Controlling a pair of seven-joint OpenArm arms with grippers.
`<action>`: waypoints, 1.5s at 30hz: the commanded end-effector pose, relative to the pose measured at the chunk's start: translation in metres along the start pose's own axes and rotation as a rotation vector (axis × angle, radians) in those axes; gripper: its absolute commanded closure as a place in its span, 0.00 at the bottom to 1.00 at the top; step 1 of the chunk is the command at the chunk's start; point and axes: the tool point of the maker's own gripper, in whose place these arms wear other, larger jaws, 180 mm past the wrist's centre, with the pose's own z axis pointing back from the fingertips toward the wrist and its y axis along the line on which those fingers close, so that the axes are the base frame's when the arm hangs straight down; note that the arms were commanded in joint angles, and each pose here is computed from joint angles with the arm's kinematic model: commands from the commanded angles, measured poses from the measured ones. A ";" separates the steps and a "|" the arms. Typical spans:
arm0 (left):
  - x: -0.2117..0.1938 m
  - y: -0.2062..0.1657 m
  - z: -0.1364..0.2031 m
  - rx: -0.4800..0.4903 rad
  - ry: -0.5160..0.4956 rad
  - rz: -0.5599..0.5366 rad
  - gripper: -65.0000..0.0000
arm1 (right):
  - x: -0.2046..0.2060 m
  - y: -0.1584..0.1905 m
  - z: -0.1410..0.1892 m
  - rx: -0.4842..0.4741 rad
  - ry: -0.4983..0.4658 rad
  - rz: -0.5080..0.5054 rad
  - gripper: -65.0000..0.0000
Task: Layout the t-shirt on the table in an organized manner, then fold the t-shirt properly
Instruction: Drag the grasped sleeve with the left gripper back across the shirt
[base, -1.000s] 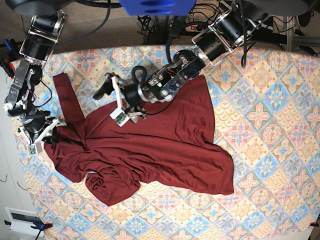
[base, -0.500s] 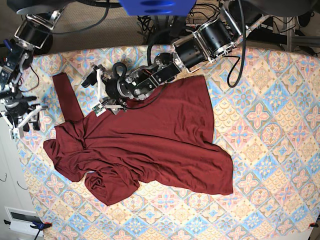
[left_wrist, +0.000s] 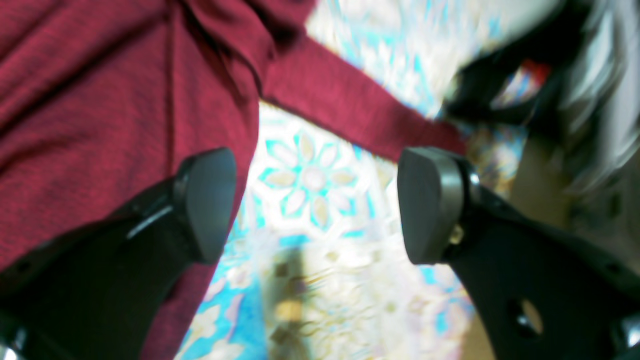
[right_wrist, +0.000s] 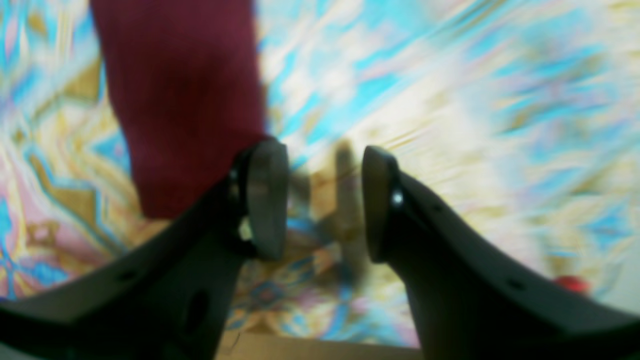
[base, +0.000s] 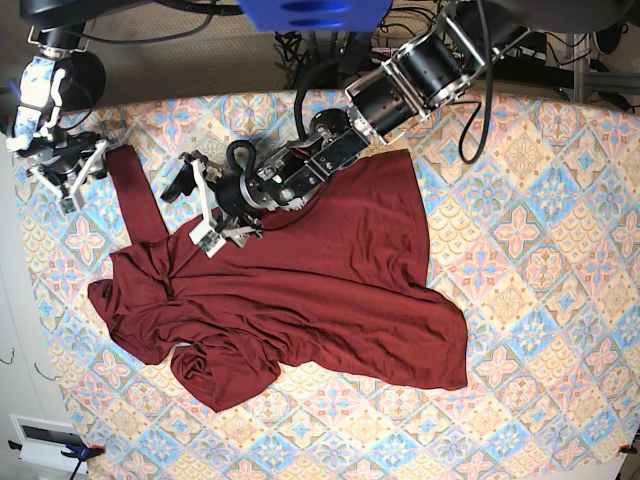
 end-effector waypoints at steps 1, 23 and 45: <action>0.031 -0.004 0.002 -0.013 -0.082 0.008 0.25 | 0.012 -0.006 0.004 -0.014 -0.027 0.028 0.64; 0.026 0.048 0.037 0.095 -0.131 0.090 0.25 | 0.040 0.191 0.028 0.454 -0.137 0.400 0.76; -0.069 -0.014 0.070 -0.045 0.249 -0.084 0.25 | 0.062 0.085 0.040 0.189 -0.202 0.231 0.76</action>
